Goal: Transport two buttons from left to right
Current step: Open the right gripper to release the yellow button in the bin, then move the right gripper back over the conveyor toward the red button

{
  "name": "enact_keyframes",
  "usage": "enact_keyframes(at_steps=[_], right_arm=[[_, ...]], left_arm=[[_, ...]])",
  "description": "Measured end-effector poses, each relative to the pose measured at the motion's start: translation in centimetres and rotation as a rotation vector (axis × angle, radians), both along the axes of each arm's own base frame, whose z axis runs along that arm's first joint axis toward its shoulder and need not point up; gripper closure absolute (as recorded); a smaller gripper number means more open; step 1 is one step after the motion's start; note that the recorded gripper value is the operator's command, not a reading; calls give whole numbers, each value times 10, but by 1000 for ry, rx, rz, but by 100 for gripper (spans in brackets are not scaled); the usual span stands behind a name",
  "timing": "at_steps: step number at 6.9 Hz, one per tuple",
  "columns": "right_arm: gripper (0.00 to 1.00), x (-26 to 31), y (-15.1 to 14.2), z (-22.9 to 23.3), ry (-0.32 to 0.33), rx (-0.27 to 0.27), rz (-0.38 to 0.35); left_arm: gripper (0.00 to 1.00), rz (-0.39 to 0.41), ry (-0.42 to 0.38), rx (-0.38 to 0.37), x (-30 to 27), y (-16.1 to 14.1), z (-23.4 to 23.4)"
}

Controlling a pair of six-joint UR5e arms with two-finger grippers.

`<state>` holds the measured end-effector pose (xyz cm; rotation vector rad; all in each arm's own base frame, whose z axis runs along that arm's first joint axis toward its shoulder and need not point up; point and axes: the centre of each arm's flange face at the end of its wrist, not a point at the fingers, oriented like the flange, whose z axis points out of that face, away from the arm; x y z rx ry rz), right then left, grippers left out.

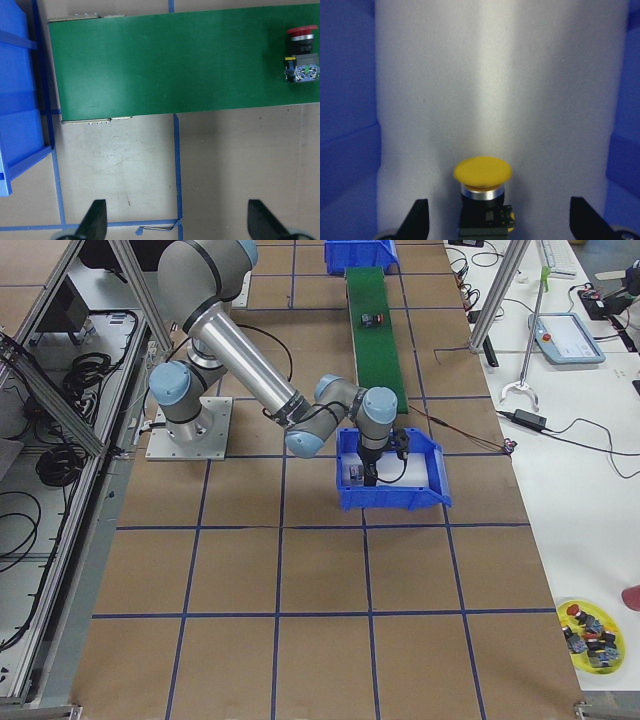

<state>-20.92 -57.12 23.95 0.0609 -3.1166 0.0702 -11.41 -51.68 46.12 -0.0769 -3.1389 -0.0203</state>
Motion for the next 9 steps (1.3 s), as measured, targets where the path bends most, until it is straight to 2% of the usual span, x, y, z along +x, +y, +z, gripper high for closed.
enact_keyframes(at_steps=[2, 4, 6, 7, 9], right_arm=[[0, 3, -27, 45, 22, -39, -22], [0, 47, -31, 113, 1, -26, -116], [0, 144, -8, 179, -21, -6, -241], [0, 202, 4, 200, -26, -13, -280], [0, 308, 22, 213, -36, -26, -284]], left_arm=[[0, 0, 1, -1, 0, 0, 0], [0, 0, 1, -1, 0, 0, 1], [0, 1, 0, -1, 0, 0, 1], [0, 1, 1, -1, 0, 0, 0], [0, 1, 0, 1, 0, 0, -1]])
